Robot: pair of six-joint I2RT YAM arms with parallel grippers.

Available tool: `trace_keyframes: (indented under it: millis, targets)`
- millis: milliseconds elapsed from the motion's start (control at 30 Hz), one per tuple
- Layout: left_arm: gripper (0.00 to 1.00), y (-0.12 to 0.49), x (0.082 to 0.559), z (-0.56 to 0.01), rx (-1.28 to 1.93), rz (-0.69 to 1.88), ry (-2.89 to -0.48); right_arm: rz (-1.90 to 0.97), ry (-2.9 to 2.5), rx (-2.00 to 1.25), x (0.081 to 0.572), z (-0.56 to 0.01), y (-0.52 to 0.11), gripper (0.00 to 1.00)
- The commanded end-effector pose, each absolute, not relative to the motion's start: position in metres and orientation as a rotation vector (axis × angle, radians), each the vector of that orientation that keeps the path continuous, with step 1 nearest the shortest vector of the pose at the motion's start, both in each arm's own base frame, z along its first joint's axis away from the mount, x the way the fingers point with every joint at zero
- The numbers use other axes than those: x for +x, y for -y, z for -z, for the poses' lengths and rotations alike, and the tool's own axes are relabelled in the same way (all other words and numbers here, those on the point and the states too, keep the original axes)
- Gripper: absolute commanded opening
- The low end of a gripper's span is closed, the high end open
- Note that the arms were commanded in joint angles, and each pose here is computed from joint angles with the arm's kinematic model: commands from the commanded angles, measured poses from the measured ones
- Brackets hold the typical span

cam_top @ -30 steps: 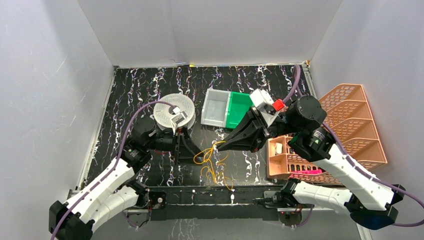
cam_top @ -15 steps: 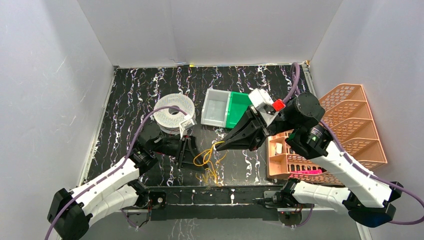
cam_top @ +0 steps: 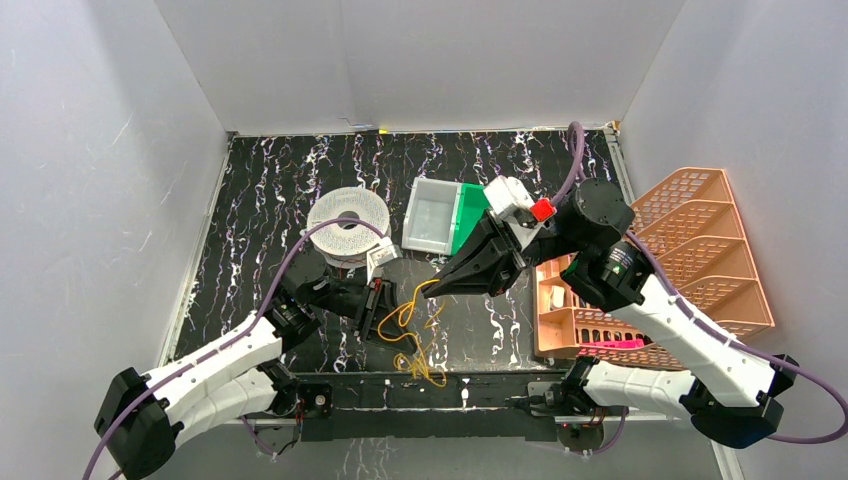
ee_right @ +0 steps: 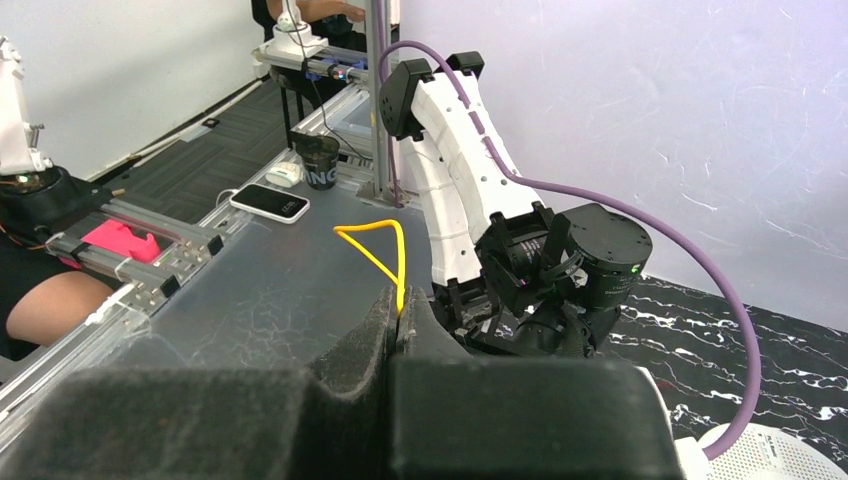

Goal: Wrap the cables

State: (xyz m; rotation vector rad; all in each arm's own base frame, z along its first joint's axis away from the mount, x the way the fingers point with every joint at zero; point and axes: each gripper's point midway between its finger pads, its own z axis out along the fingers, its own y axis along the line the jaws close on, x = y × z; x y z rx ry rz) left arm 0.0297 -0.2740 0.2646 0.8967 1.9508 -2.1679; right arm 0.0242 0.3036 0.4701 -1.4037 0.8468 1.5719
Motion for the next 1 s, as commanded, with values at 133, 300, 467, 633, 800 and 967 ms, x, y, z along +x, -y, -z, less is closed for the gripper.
trace_keyframes:
  millis: [133,300,467,633,800,967]
  targets:
    - [0.00,0.271,0.026,-0.271,0.986,2.095,-1.909,-1.495,-0.801,-1.345,0.020,-0.485,-0.287,0.00]
    - [0.45,0.275,0.034,-0.267,0.970,2.036,-1.941,-1.494,-0.776,-1.339,0.015,-0.493,-0.280,0.00]
    - [0.79,0.279,0.039,-0.264,0.955,2.015,-1.950,-1.487,-0.764,-1.344,0.014,-0.500,-0.280,0.00]
    - [0.88,0.281,0.045,-0.263,0.934,1.977,-1.959,-1.487,-0.757,-1.352,0.015,-0.500,-0.282,0.00]
    - [0.88,0.282,0.043,-0.261,0.952,2.009,-1.964,-1.454,-0.765,-1.342,0.022,-0.499,-0.287,0.00]
    - [0.85,0.280,0.039,-0.261,0.984,2.035,-1.957,-1.418,-0.776,-1.355,0.030,-0.496,-0.294,0.00]
